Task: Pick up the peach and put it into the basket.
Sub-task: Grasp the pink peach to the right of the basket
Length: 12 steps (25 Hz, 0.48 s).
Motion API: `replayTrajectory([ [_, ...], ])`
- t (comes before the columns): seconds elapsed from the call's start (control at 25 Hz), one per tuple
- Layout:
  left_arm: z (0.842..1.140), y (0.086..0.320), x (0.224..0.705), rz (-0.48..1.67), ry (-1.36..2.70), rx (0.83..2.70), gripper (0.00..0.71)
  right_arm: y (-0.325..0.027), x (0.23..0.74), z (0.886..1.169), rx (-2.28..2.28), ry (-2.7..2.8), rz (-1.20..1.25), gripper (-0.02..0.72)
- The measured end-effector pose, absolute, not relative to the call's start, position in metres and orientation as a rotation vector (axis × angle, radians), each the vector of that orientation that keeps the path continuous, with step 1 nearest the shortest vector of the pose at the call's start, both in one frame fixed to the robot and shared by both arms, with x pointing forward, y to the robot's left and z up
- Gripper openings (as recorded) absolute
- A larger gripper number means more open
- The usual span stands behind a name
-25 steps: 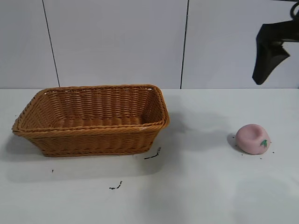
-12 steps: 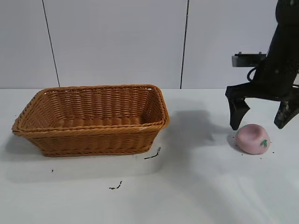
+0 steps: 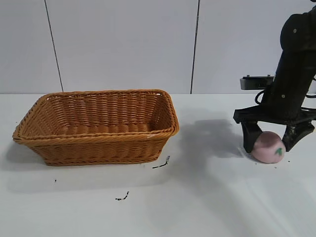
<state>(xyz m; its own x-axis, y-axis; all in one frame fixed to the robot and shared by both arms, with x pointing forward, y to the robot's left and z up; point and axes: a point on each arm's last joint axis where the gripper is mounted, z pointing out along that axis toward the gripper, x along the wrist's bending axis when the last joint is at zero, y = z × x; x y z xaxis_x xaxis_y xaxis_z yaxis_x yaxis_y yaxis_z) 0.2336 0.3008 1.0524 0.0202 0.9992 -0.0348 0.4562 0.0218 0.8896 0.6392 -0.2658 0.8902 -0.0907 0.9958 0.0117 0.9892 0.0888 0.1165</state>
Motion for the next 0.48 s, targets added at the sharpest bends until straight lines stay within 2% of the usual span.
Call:
replayTrajectory([
  [0.04, 1.052, 0.301, 0.234, 0.904, 1.539, 1.537, 0.693, -0.266, 0.639, 0.89, 2.069, 2.268, 0.142, 0.262],
  [0.08, 1.052, 0.301, 0.234, 0.904, 1.539, 1.537, 0.693, -0.266, 0.639, 0.89, 2.065, 2.273, 0.138, 0.123],
  [0.16, 1.052, 0.301, 0.234, 0.904, 1.539, 1.537, 0.693, -0.266, 0.639, 0.894, 2.057, 2.271, 0.148, -0.003],
  [0.36, 1.052, 0.301, 0.234, 0.904, 1.539, 1.537, 0.693, -0.266, 0.64, 0.922, 2.025, 2.258, 0.189, -0.015],
  [0.48, 1.052, 0.301, 0.234, 0.904, 1.539, 1.537, 0.693, -0.265, 0.646, 0.966, 1.989, 2.242, 0.238, -0.015],
])
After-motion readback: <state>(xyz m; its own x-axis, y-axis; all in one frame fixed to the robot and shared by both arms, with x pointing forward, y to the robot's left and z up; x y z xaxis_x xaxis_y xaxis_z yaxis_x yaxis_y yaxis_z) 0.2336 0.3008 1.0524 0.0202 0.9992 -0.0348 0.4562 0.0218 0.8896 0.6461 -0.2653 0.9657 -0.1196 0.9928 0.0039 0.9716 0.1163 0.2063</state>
